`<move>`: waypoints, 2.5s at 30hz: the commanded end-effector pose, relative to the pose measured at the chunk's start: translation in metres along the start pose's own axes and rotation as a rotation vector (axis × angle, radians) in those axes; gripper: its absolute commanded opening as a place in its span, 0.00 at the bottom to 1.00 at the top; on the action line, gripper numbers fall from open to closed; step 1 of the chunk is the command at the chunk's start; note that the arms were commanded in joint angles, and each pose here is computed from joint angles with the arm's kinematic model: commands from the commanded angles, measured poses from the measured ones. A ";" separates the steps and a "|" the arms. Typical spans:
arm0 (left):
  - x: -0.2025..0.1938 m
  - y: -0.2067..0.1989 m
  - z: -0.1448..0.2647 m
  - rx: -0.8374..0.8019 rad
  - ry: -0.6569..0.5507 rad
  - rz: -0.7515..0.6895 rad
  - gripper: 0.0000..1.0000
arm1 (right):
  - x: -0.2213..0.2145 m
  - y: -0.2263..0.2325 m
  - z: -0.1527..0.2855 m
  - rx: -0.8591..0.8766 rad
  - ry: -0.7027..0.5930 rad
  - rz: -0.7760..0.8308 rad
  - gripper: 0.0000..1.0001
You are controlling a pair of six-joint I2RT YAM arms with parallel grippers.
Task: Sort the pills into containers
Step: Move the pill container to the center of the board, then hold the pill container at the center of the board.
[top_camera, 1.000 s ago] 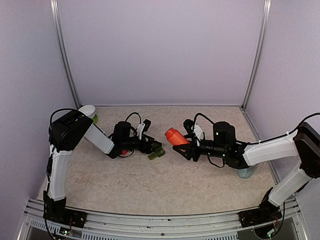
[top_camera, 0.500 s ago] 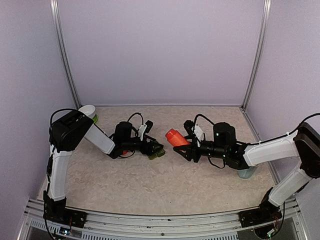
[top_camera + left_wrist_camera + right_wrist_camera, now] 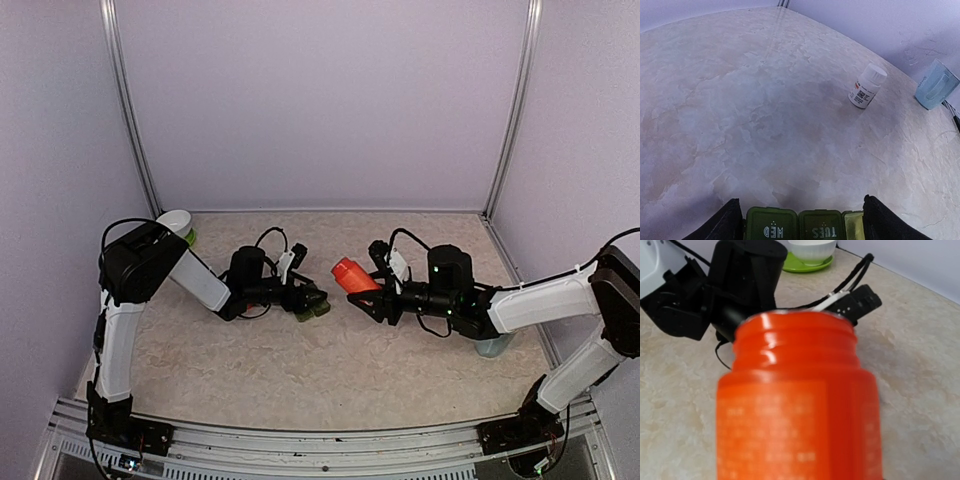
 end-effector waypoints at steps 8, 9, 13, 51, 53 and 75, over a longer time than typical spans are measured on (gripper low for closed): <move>-0.032 -0.013 0.005 -0.018 0.069 0.042 0.77 | 0.013 -0.003 0.007 -0.016 -0.051 0.008 0.31; -0.035 -0.014 0.006 -0.017 0.070 0.044 0.77 | 0.014 -0.003 0.008 -0.016 -0.052 0.007 0.31; -0.040 -0.022 0.004 -0.015 0.080 0.050 0.76 | 0.016 -0.002 0.009 -0.011 -0.056 0.000 0.31; -0.054 -0.007 0.004 -0.093 0.187 0.041 0.88 | 0.002 0.009 0.029 -0.027 -0.014 -0.021 0.31; -0.055 -0.008 0.003 -0.105 0.187 0.039 0.86 | 0.001 0.009 0.029 -0.025 -0.013 -0.022 0.31; -0.068 -0.011 -0.006 -0.098 0.241 0.015 0.80 | 0.001 0.009 0.031 -0.027 -0.016 -0.023 0.31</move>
Point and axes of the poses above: each gripper's point midway between its finger pads, its own z axis back along the fingers, its own y axis along the line the jaws close on, x = y × z, the point moved 7 cm from there along z, back along the fingers, and after that the axes turned 7 degrees about z, right-handed, at the moved point
